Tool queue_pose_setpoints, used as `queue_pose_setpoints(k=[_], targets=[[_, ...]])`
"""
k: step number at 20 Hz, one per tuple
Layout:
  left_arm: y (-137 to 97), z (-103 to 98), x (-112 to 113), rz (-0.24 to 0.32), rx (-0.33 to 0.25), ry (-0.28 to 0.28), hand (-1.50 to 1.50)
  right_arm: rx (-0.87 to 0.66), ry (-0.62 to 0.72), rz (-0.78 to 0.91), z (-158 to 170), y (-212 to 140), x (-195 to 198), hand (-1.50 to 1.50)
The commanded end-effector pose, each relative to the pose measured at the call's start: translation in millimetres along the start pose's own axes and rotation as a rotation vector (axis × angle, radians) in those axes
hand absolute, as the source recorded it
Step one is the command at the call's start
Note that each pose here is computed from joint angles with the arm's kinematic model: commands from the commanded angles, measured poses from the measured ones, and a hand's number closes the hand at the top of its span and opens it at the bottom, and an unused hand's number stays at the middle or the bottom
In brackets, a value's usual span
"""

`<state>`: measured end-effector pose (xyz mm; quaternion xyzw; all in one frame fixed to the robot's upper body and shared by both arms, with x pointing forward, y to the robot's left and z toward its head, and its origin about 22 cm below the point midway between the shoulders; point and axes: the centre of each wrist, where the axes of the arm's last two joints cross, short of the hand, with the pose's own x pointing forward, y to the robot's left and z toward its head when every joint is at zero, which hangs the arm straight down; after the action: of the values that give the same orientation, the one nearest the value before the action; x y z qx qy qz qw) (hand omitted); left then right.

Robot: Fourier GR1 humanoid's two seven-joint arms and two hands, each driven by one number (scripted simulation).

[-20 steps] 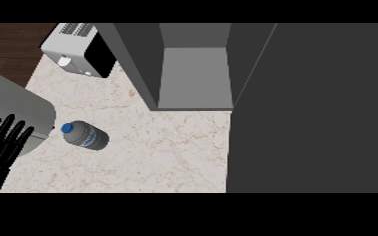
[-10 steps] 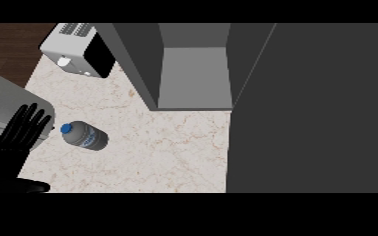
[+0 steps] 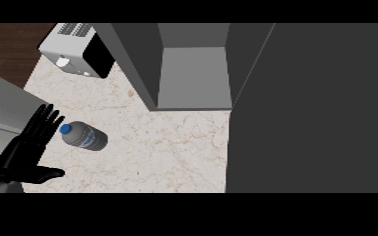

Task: Pick up the bottled water, place it into the cabinet and close the cabinet

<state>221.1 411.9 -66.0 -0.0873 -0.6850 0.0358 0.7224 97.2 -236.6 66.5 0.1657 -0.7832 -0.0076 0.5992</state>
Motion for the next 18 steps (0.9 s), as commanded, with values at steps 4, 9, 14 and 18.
queue_pose_setpoints(k=[4,9,14,18], targets=[[14,-20,-19,0.063,0.013,0.046,-1.5,0.025,0.009,-0.019,8,5,1,-1.5],[4,-22,-44,0.096,-0.004,0.069,-1.5,0.01,-0.006,-0.006,16,4,1,-1.5],[-9,-22,-59,0.096,-0.029,0.049,-1.5,0.026,0.001,0.009,1,-13,-5,-1.5],[-14,-16,-71,0.095,-0.022,0.05,-1.5,0.04,-0.001,0.021,4,-7,15,-1.5]])
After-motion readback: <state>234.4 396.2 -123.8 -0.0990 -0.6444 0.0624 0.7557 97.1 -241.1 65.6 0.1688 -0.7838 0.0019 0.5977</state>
